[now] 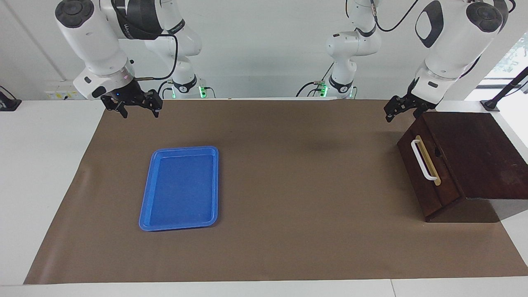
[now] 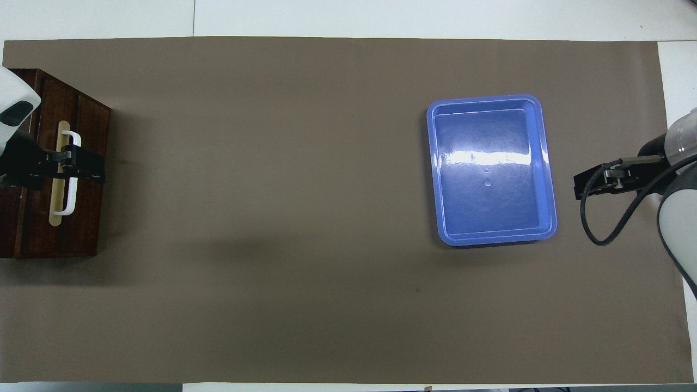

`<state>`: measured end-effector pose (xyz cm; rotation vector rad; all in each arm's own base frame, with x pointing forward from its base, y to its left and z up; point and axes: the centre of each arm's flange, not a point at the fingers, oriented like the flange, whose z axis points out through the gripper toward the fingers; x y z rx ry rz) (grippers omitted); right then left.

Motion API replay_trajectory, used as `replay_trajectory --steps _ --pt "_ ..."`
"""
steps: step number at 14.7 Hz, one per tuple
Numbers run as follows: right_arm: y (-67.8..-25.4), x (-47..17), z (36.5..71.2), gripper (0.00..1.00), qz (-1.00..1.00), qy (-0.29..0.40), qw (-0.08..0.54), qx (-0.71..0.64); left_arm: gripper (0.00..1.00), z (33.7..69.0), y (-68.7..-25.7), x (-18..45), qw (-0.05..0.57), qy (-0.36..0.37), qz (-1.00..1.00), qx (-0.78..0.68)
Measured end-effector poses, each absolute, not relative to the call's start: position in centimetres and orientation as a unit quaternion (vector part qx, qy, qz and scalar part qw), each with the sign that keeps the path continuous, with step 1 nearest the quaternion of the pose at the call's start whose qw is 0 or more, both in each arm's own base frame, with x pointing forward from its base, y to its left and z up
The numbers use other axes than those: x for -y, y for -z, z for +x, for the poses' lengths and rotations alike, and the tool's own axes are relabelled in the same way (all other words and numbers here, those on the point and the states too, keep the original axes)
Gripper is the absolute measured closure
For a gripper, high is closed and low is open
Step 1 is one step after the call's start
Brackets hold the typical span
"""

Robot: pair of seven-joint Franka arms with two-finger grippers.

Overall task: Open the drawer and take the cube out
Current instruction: 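Grasp the white drawer handle with the left gripper, then pull the drawer open toward the robot with the left gripper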

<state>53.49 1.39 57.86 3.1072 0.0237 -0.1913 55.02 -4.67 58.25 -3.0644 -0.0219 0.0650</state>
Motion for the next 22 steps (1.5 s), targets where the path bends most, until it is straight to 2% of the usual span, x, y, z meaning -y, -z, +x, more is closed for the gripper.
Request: replay_trajectory --steps 3,5,10,14,22 --pt "-57.9 -1.4 53.5 0.00 0.998 0.061 0.014 -0.008 0.00 56.5 -55.5 4.2 0.077 0.019 -0.997 -0.023" --pt "-57.9 -1.4 53.5 0.00 0.998 0.061 0.014 -0.008 0.00 57.6 -51.9 3.8 0.113 0.042 -0.991 -0.052" --pt "-57.9 -1.4 53.5 0.00 0.998 0.061 0.014 -0.008 0.00 60.2 -44.8 3.5 0.157 0.049 -0.981 -0.099" --pt "-57.8 -1.4 53.5 0.00 0.998 0.062 0.014 -0.008 0.00 60.6 -42.9 1.4 0.180 0.057 -0.972 -0.140" --pt "-57.8 -1.6 53.5 0.00 0.998 0.062 0.014 -0.010 0.00 59.5 -39.2 0.4 0.168 0.064 -0.971 -0.155"
